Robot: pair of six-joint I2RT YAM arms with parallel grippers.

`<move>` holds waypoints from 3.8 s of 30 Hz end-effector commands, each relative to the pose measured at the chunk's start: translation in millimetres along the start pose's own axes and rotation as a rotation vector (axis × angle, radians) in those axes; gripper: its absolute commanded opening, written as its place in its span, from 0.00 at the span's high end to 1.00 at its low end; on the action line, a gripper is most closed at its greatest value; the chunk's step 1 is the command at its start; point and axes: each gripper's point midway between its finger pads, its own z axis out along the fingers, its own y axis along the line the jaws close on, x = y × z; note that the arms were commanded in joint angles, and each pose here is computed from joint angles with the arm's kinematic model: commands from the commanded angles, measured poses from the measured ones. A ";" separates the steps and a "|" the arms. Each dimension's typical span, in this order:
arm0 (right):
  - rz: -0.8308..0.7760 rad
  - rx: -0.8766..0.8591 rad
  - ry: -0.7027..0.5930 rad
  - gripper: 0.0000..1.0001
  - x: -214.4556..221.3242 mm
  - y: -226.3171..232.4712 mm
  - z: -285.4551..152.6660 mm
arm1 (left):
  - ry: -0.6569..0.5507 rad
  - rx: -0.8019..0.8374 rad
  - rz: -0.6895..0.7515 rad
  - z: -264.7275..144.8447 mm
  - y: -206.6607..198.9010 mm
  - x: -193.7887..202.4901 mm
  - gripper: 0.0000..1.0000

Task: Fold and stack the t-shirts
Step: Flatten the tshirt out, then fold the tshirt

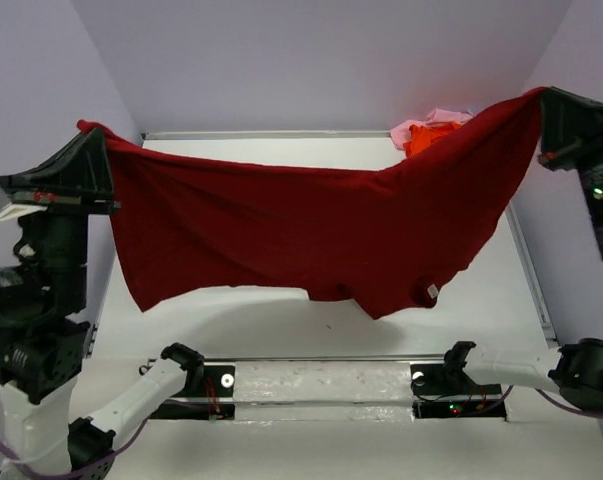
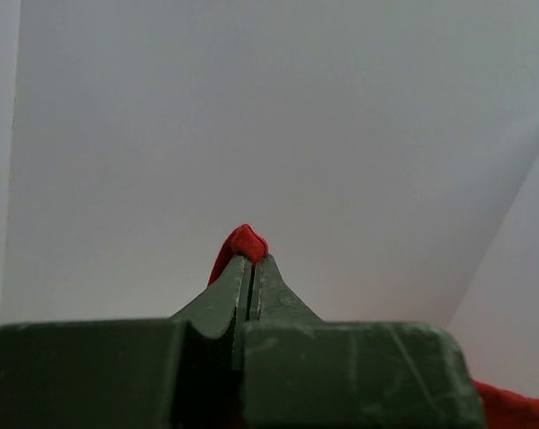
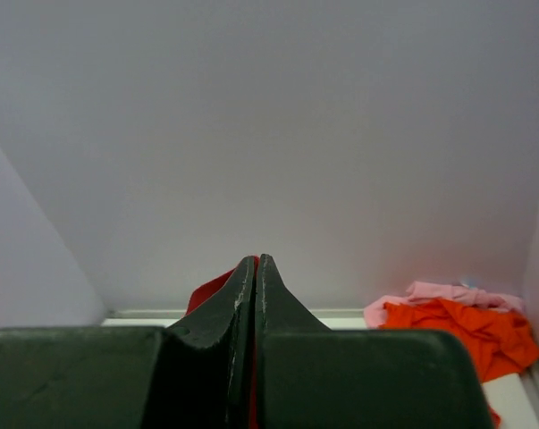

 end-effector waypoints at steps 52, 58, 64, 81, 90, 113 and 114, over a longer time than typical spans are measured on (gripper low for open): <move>0.036 0.045 -0.050 1.00 -9.2 -13.1 33.5 | -0.047 0.028 -0.044 19.4 -10.0 -3.1 1.00; 0.006 0.092 -0.085 1.00 4.9 0.1 119.4 | -0.058 -0.008 -0.019 77.3 -26.8 -20.8 1.00; -0.097 0.170 0.162 1.00 142.5 -6.4 197.9 | -0.023 -0.106 0.040 116.5 -14.5 33.6 1.00; -0.219 0.355 0.480 1.00 429.7 -114.6 266.1 | 0.368 -0.429 0.175 119.5 191.4 385.4 1.00; -0.221 0.315 0.621 1.00 529.2 -137.8 270.7 | 0.477 -0.419 0.193 123.6 213.9 450.1 1.00; -0.103 0.355 0.721 1.00 501.3 -128.6 167.5 | 0.537 -0.474 0.115 85.1 225.2 461.8 1.00; -0.102 0.347 0.735 1.00 501.9 -124.6 156.0 | 0.547 -0.480 0.114 81.3 226.3 464.3 1.00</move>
